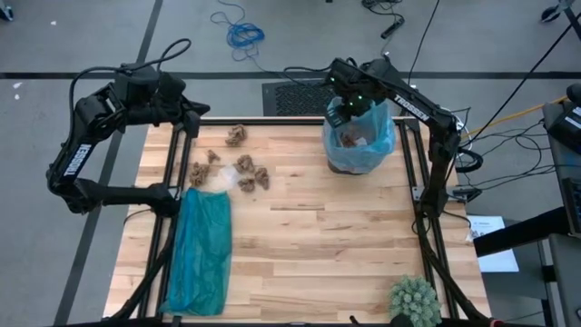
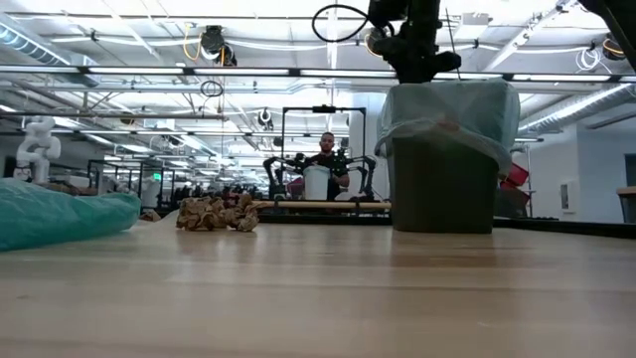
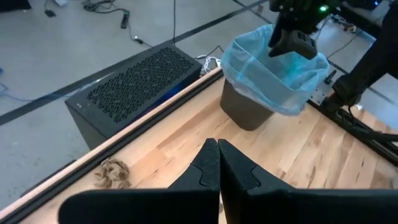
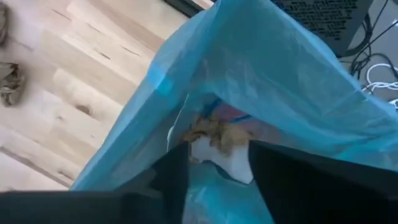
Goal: Place trash/remove bag and relplace
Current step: Put the brown napkin into the trash bin
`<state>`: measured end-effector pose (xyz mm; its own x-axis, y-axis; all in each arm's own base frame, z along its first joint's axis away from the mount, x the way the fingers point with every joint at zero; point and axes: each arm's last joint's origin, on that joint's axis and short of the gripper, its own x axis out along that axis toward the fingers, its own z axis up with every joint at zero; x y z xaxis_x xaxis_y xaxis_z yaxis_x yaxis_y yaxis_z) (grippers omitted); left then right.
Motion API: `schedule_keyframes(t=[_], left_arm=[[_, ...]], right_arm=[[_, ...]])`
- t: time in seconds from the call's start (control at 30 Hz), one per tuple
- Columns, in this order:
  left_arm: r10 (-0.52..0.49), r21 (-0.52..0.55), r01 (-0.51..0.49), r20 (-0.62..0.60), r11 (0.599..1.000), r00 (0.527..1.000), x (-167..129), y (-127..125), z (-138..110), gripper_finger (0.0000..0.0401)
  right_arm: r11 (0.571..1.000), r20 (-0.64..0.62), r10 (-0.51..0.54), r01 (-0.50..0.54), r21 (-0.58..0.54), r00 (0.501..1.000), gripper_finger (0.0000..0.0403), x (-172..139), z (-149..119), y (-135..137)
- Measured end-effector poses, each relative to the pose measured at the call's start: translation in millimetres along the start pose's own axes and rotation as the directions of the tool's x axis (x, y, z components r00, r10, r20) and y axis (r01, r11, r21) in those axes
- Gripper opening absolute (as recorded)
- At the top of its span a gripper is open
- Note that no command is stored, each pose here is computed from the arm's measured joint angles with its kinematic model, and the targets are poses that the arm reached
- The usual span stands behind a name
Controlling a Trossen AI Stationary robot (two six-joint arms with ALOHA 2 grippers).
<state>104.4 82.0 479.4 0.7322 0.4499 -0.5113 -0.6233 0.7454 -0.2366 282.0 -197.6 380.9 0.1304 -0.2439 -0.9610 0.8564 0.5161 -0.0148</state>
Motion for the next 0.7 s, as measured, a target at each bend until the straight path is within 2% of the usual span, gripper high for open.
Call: schedule_keyframes(t=[0.13, 0.23, 0.33, 0.43, 0.53, 0.57, 0.7], left_arm=[[0.0, 0.013, 0.0, 0.0, 1.0, 1.0, 0, 0, 0, 0.0], [0.01, 0.011, -0.01, 0.002, 1.0, 1.0, 0, 0, 0, 0.0], [0.025, 0.026, -0.025, 0.006, 0.999, 1.0, -2, 1, -1, 0.0], [0.026, 0.037, -0.026, 0.01, 0.999, 1.0, -4, 1, -2, 0.0], [0.027, 0.037, -0.027, 0.013, 0.999, 1.0, -6, 1, -2, 0.0], [0.027, 0.037, -0.027, 0.013, 0.999, 1.0, -6, 1, -2, 0.0], [0.026, 0.031, -0.027, 0.014, 0.999, 1.0, -6, 1, -2, 0.0]], right_arm=[[0.999, -0.012, 0.032, -0.032, 0.033, 0.999, 0.0217, -1, -4, 8], [0.997, -0.048, 0.074, -0.073, 0.028, 0.996, 0.0222, 4, -6, 19], [0.995, -0.107, 0.101, -0.101, 0.003, 0.989, 0.0176, 17, -6, 34], [0.992, -0.161, 0.11, -0.118, -0.042, 0.981, 0.0099, 36, -5, 53], [0.973, -0.165, 0.201, -0.217, -0.085, 0.966, 0.0021, 49, -3, 75], [0.962, -0.148, 0.239, -0.254, -0.096, 0.96, 0.0012, 49, -2, 82], [0.927, -0.055, 0.357, -0.361, -0.106, 0.932, 0.0018, 42, 1, 101]])
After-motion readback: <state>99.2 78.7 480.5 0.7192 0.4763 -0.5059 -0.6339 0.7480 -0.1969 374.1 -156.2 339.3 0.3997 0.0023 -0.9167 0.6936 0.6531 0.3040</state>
